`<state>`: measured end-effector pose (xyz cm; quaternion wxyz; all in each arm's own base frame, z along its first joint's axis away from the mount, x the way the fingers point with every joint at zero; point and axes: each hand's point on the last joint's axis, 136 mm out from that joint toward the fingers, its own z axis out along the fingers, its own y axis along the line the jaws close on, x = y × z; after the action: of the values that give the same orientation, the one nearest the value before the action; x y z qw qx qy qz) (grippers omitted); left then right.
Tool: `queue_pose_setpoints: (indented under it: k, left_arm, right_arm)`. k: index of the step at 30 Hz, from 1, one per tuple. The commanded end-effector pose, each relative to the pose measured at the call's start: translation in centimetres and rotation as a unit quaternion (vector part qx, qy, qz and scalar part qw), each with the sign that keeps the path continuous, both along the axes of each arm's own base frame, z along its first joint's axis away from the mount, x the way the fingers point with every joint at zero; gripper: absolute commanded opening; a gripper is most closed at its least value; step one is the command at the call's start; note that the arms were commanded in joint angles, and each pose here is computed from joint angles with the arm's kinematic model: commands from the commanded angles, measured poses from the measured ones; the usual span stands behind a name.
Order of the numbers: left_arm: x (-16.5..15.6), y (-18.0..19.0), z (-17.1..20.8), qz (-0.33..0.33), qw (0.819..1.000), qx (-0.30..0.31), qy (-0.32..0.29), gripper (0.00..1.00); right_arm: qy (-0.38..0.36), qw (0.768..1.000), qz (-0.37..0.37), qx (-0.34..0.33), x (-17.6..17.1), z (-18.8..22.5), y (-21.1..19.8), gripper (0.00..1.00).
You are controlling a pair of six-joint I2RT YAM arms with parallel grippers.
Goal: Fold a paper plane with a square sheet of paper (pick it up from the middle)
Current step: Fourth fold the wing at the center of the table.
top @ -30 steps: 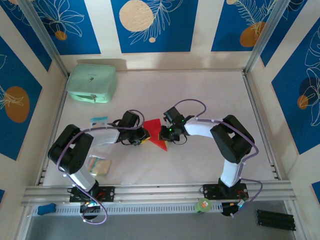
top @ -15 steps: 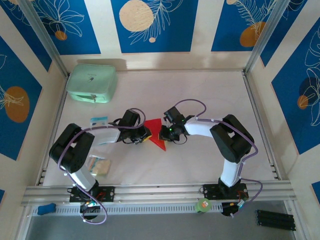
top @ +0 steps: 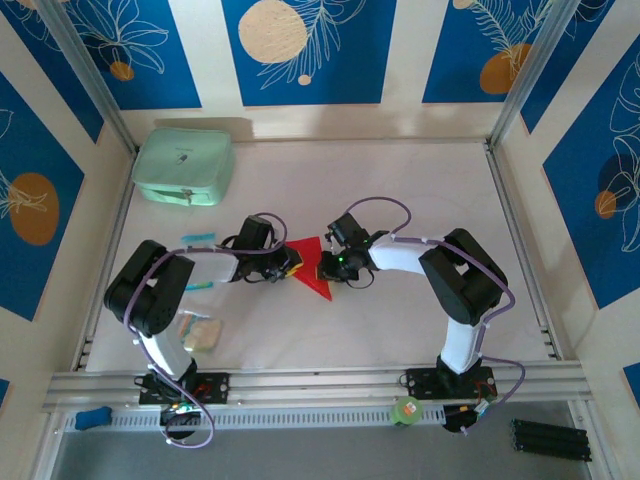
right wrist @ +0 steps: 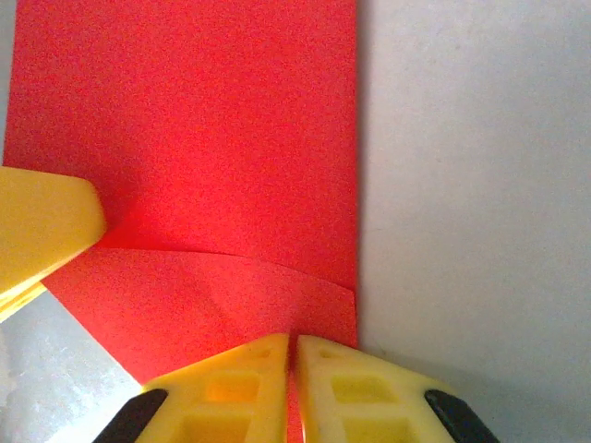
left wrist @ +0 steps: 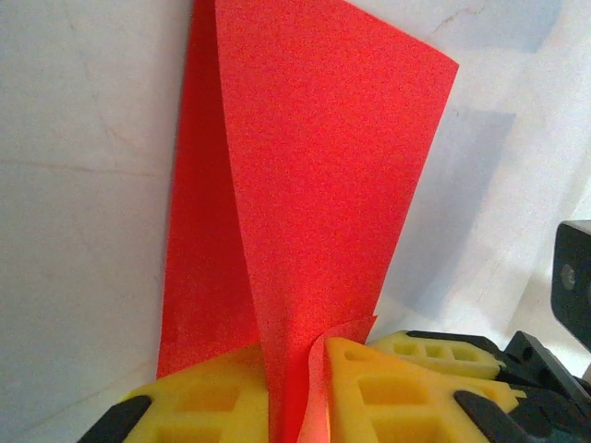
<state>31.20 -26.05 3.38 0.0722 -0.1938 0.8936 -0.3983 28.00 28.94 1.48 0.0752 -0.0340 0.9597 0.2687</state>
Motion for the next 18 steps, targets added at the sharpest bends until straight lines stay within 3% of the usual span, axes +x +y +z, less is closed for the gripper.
queue_pose_setpoints:
  k: [1, 9, 13, 18]
  left_arm:
    - [0.0, -0.1, -0.2, -0.001, 1.000, -0.016, 0.008, 0.18]
    - [-0.2, 0.2, 0.4, 0.008, 1.000, -0.013, 0.014, 0.05]
    - [-0.3, 0.4, 1.2, 0.014, 1.000, -0.009, 0.016, 0.04]
    - [-0.3, 0.6, 1.4, 0.022, 0.999, -0.003, 0.024, 0.04]
  right_arm:
    - [0.021, 0.999, 0.003, -0.050, -1.1, -3.1, -2.1, 0.13]
    - [-0.064, 0.996, 0.057, -0.012, 0.9, 0.7, -0.3, 0.15]
    - [-0.149, 0.985, 0.087, -0.007, 2.0, 4.1, 0.0, 0.26]
    - [-0.234, 0.964, 0.118, -0.048, 1.4, 5.9, 0.1, 0.34]
